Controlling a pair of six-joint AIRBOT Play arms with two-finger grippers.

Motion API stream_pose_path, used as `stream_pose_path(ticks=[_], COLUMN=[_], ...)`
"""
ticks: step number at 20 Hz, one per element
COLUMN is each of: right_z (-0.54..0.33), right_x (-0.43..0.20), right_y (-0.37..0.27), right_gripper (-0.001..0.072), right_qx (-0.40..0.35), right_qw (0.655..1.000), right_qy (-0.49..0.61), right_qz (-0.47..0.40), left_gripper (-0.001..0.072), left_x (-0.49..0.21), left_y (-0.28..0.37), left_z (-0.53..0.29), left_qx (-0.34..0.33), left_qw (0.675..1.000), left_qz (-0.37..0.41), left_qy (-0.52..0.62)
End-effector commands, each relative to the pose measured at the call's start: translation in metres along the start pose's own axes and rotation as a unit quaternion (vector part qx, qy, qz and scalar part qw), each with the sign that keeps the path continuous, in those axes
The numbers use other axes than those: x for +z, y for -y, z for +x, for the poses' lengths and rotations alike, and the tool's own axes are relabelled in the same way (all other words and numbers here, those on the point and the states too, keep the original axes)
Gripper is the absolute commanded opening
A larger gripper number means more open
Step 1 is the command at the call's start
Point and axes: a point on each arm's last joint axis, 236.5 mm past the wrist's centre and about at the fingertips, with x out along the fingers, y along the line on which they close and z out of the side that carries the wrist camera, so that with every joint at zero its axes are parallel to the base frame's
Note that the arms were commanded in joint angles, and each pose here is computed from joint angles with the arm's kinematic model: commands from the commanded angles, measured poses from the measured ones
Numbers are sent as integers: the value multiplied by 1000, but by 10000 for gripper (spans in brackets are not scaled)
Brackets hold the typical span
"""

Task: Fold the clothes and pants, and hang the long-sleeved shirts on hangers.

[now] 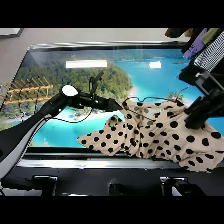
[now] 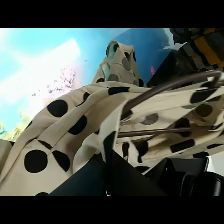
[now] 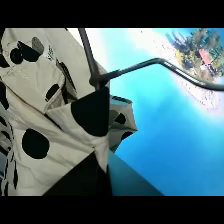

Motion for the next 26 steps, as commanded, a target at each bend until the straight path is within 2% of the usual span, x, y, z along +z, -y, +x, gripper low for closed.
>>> stream_pose_path(ticks=[1, 7, 10, 13, 21, 26], right_z=[8, 26, 32, 32, 11, 39], right_x=[13, 32, 40, 40, 20, 38], right_y=[5, -4, -21, -27, -26, -47], right_gripper=[17, 17, 17, 17, 16, 16], right_qx=[0, 17, 33, 15, -10, 59], right_qw=[999, 997, 994, 993, 997, 997], right_qy=[18, 58, 64, 40, 19, 24], right_qz=[-28, -39, -77, -111, -71, -48], left_gripper=[16, 16, 15, 15, 16, 15], left_x=[17, 62, 66, 64, 67, 82], left_y=[5, 14, 5, -16, -38, -7], left_z=[-10, -44, -51, -57, -69, -70], left_qx=[-3, 2, 21, 58, 91, 77], left_qw=[1000, 997, 996, 995, 993, 991], left_qz=[9, 33, 42, 44, 46, 80], left_qy=[19, 67, 70, 62, 62, 76])
